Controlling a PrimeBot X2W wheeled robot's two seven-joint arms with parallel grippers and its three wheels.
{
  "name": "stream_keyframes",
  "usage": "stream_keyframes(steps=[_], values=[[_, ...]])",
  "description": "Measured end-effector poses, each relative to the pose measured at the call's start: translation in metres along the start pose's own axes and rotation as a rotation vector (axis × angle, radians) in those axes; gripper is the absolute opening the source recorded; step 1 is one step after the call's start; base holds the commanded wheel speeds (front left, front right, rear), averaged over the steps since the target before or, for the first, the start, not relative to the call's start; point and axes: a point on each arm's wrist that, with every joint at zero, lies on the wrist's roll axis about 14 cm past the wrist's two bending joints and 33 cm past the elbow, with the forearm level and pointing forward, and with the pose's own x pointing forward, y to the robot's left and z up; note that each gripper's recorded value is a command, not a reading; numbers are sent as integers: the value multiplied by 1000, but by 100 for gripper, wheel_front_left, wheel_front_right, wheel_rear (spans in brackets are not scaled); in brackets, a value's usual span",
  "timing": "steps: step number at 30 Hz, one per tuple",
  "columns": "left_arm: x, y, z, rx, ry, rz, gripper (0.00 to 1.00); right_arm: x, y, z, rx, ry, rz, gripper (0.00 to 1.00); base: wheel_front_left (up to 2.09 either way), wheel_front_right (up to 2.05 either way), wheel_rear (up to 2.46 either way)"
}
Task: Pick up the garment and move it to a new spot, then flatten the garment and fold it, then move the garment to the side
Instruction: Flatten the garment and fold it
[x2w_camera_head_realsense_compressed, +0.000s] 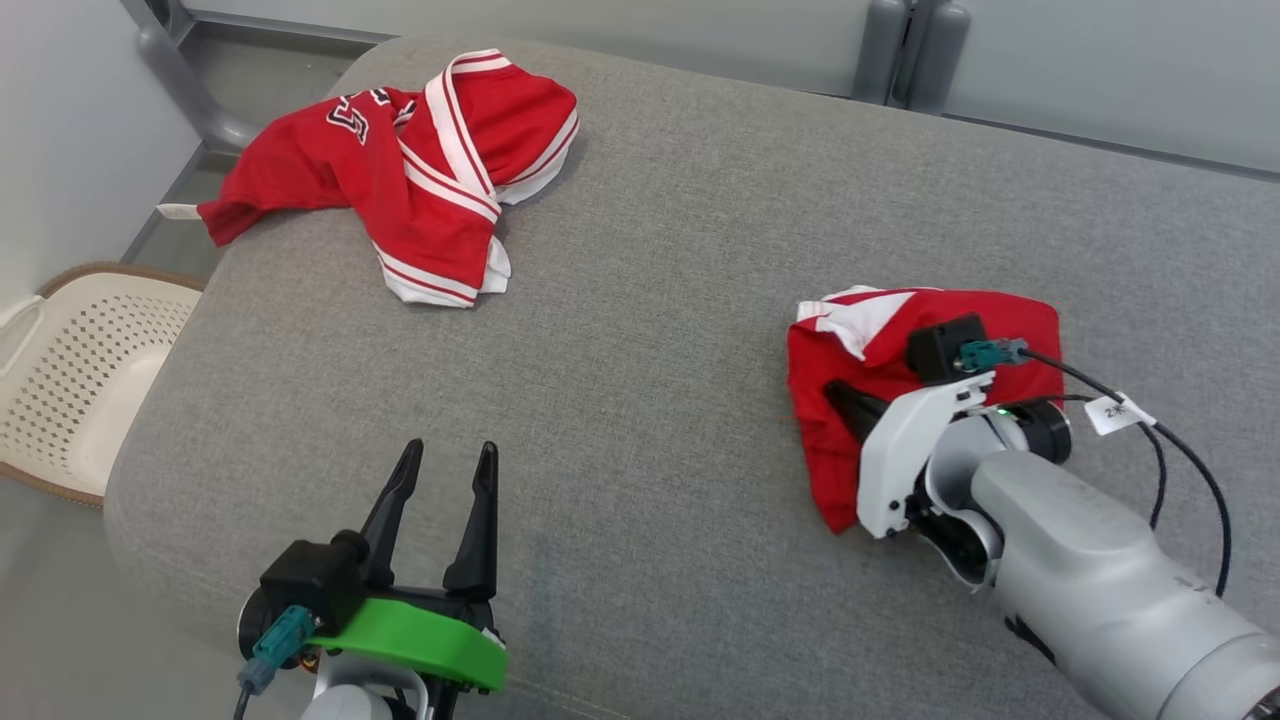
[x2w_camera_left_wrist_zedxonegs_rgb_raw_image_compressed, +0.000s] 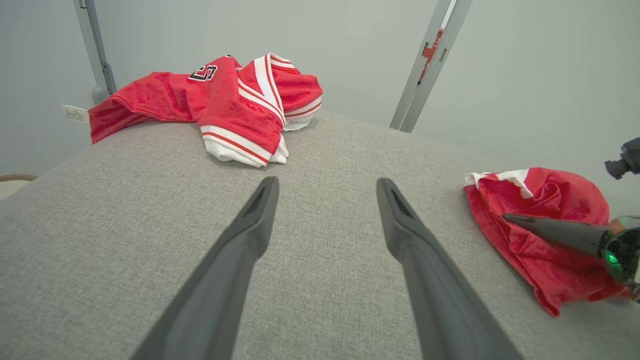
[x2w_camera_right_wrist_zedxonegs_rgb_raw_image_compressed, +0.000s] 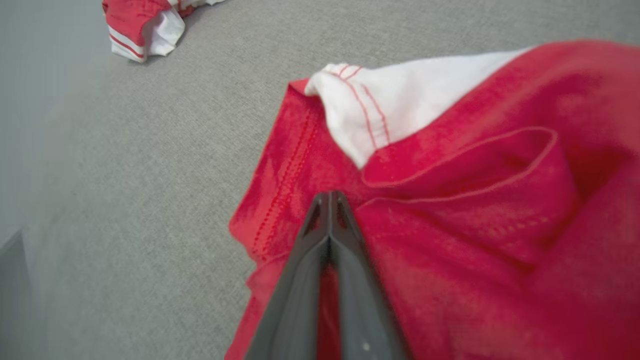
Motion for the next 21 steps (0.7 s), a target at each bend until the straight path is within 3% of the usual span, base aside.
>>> stream_keyframes(steps=[6, 12, 18, 20, 21], values=[[-1, 4, 3, 0, -8, 11, 100, 7, 42, 6, -25, -48, 110, 0, 0, 0, 0], [1, -3, 5, -5, -20, -13, 100, -5, 45, 32, -58, -167, 124, 0, 0, 0, 0], [5, -12, 11, 0, -40, -44, 100, -33, 24, 64, -95, -296, 75, 2, 0, 0, 0], [7, -15, 15, 10, -56, -59, 100, -48, 13, 78, -105, -348, 42, 38, 0, 0, 0], [9, -18, 18, 13, -64, -68, 100, -56, 8, 86, -104, -382, 24, 91, 0, 0, 0]])
